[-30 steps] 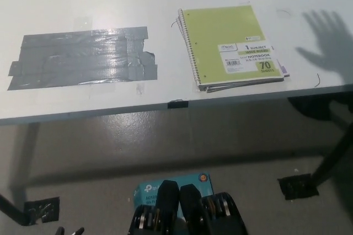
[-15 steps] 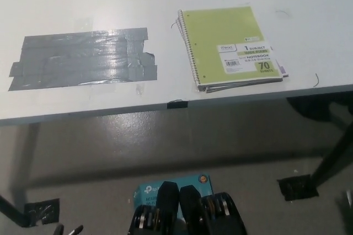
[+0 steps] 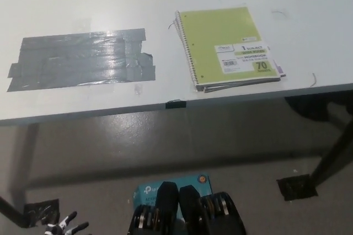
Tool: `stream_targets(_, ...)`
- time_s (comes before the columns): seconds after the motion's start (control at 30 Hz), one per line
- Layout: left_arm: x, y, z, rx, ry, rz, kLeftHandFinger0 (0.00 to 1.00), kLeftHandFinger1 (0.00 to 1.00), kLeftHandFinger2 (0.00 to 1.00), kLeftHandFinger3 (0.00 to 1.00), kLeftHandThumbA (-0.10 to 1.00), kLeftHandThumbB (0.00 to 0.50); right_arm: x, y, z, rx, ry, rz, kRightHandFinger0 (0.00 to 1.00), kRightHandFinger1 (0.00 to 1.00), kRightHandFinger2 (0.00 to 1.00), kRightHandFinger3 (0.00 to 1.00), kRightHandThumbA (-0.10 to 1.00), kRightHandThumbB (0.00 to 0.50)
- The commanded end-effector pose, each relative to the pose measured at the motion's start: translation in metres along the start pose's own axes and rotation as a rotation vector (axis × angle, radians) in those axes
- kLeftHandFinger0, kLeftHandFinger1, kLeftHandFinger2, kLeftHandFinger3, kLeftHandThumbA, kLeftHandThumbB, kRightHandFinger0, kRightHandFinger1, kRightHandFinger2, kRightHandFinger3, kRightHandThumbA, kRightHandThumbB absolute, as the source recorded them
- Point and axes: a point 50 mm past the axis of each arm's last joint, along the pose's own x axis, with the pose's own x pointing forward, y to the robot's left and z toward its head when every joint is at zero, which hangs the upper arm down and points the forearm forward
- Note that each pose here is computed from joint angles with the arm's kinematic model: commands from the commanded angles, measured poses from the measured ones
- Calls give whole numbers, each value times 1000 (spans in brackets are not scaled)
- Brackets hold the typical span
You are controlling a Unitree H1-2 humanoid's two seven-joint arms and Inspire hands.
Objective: The robot uses its right hand to align two notebooks stacked together until they are fully overlapped
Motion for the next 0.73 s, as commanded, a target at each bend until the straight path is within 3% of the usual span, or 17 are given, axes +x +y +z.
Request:
stream_targets(0.0,9,14,15,435,157,-55,957,891,943,1000,1000,357,1,-17,12,-38,45,305,1000,1000,1000,1000,776,76)
stream_targets(0.03,15,15,18,518,179,-116,997,934,999,1000,1000,272,2,-21,14,-25,32,279,1000,1000,1000,1000,777,36)
stream_targets(0.07,23,16,25,551,181,-157,977,948,1000,1000,1000,228,4,-29,18,-21,18,251,1000,1000,1000,1000,774,25)
stream_targets(0.17,33,18,35,594,184,-217,923,937,1000,1000,1000,206,7,-41,24,-49,7,231,1000,1000,1000,1000,779,33)
stream_targets(0.27,35,21,44,612,161,-201,869,903,1000,1000,1000,214,9,-50,33,-76,3,232,1000,1000,1000,1000,810,47)
stream_targets(0.43,34,24,52,615,131,-163,876,911,993,1000,1000,203,10,-56,44,-75,-16,233,1000,1000,1000,1000,829,77)
stream_targets(0.5,32,25,53,629,130,-164,872,902,995,1000,1000,213,10,-55,46,-72,-40,234,1000,1000,1000,1000,817,62)
stream_targets(0.53,32,27,55,632,127,-161,862,892,979,1000,1000,204,10,-54,46,-58,-42,226,1000,1000,1000,1000,804,55)
stream_targets(0.6,31,27,57,637,125,-158,852,879,958,1000,1000,205,12,-53,45,13,-101,156,1000,1000,1000,1000,599,65)
stream_targets(0.63,31,27,57,637,123,-158,859,882,961,1000,1000,211,12,-53,44,25,-125,137,1000,1000,1000,1000,671,56)
stream_targets(0.7,31,27,57,636,124,-160,866,885,965,1000,1000,208,12,-53,45,35,-137,93,1000,1000,1000,1000,639,79)
